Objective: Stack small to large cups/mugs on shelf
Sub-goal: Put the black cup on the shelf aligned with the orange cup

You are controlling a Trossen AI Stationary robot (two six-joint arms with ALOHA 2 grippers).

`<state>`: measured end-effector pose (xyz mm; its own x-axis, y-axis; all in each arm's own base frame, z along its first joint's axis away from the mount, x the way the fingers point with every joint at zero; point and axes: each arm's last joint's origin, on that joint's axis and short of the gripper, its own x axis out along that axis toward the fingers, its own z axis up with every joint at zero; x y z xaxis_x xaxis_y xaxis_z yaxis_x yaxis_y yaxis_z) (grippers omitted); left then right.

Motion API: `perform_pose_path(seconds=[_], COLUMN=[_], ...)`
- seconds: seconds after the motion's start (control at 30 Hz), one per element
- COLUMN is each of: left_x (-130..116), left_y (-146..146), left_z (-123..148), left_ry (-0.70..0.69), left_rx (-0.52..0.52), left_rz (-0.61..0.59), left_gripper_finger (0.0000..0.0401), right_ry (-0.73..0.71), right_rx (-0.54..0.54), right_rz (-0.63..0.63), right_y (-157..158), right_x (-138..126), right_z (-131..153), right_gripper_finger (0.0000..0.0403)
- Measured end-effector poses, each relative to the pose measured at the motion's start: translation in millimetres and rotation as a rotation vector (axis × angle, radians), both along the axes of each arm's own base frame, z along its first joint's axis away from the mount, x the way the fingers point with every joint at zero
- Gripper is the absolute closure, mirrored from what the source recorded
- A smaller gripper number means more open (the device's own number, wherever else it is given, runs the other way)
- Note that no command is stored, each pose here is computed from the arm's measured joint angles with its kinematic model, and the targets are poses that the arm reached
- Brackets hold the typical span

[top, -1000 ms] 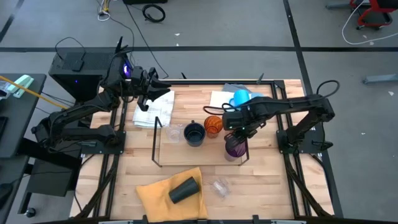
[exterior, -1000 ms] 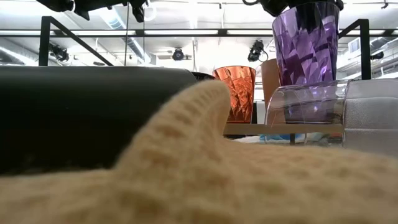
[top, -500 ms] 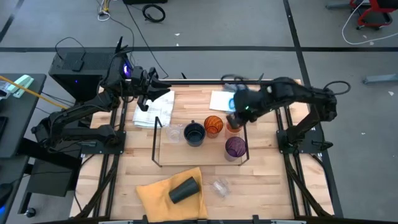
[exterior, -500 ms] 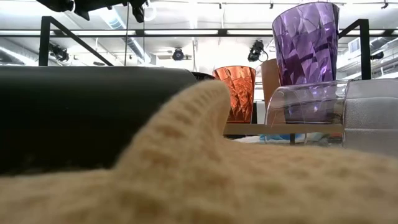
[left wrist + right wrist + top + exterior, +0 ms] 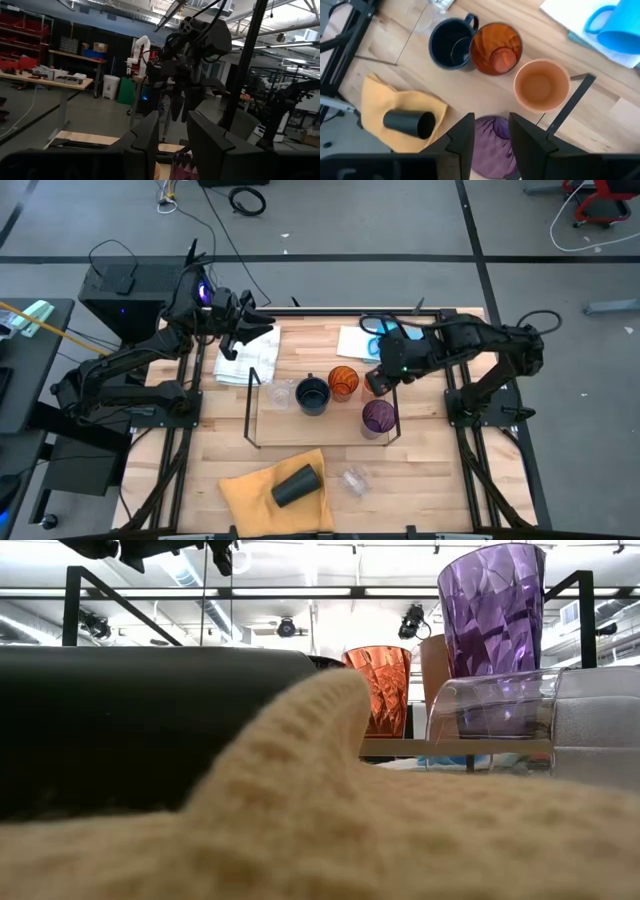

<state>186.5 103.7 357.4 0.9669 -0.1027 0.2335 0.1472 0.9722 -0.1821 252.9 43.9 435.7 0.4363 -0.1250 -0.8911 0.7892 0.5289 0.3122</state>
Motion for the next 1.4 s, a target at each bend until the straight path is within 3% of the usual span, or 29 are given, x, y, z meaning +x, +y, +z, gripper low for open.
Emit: perform_pose_path(seconds=[1.13,1.4], left_x=[0.0,13.0], left_y=[-0.4,-38.4], left_z=[-0.1,-0.1], left_ry=[0.007,0.057], left_rx=[-0.03,-0.079], left_rz=[-0.022,-0.376], left_gripper_finger=[0.0294,0.0294], right_ry=[-0.015,-0.062], right_rx=[-0.035,-0.031], right_rz=[0.001,0.071], right_y=[12.6,27.9], right_x=[-2.5,-2.1], right_z=[0.1,2.1], right_gripper_finger=[0.0277,0.0277])
